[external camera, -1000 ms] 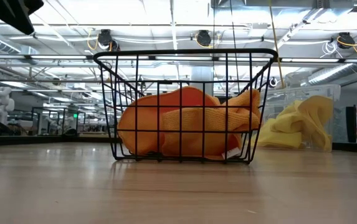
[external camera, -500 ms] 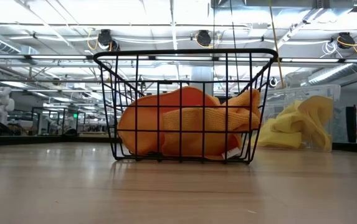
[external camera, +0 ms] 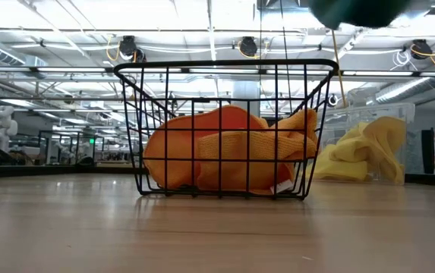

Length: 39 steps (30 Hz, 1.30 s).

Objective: Sort microfiber towel by color & place in baskets
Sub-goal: Put the blue microfiber towel into the gray bin

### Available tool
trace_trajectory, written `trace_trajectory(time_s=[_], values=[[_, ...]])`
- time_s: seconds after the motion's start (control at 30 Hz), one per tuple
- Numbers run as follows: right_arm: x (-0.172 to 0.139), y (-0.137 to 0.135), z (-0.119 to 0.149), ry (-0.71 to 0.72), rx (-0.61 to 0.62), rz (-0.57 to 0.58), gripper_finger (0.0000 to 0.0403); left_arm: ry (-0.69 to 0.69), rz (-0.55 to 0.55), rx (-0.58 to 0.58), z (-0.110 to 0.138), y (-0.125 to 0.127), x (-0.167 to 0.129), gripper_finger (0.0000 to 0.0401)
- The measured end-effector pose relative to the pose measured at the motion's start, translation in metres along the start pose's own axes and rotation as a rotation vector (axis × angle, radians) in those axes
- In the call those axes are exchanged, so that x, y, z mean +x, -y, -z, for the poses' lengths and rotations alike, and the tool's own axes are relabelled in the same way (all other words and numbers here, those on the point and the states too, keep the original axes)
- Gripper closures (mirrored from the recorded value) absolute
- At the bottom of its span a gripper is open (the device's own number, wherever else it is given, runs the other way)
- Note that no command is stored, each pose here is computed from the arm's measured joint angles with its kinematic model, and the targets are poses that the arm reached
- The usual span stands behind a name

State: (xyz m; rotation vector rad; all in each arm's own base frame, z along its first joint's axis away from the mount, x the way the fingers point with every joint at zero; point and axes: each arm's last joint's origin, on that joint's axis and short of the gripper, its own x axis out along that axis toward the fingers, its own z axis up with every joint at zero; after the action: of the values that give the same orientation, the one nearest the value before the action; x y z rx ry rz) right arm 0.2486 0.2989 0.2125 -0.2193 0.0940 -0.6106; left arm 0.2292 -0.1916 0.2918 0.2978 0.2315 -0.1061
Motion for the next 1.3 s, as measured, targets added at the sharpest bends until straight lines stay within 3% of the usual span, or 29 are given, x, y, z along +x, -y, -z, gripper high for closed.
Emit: trace_trajectory(time_s=[0.13, 0.23, 0.43, 0.77, 0.93, 1.13, 1.3], values=[[0.032, -0.005, -0.002, -0.008, -0.074, 0.082, 0.039, -0.007, -0.029, 0.04, 0.007, 0.002, 0.017, 0.0144], [0.054, -0.008, -0.002, -0.027, -0.048, 0.13, 0.039, -0.014, -0.053, 0.035, 0.012, 0.0, 0.029, 0.0108], [0.085, -0.013, -0.004, -0.159, -0.08, 0.085, 0.0389, -0.006, -0.083, 0.06, 0.019, -0.001, 0.047, 0.0069], [0.104, -0.025, -0.022, -0.16, -0.117, -0.005, 0.0389, 0.098, -0.055, 0.106, 0.01, 0.001, 0.049, 0.0065], [0.109, -0.027, -0.026, -0.153, -0.129, -0.028, 0.0389, 0.151, 0.001, 0.202, 0.005, 0.01, 0.044, 0.0066], [0.119, -0.025, -0.026, -0.174, -0.131, -0.057, 0.0389, 0.204, 0.004, 0.319, -0.001, 0.023, 0.033, 0.009], [0.126, -0.024, -0.026, -0.179, -0.135, -0.065, 0.0389, 0.17, -0.017, 0.311, 0.002, 0.022, 0.034, 0.0103]])
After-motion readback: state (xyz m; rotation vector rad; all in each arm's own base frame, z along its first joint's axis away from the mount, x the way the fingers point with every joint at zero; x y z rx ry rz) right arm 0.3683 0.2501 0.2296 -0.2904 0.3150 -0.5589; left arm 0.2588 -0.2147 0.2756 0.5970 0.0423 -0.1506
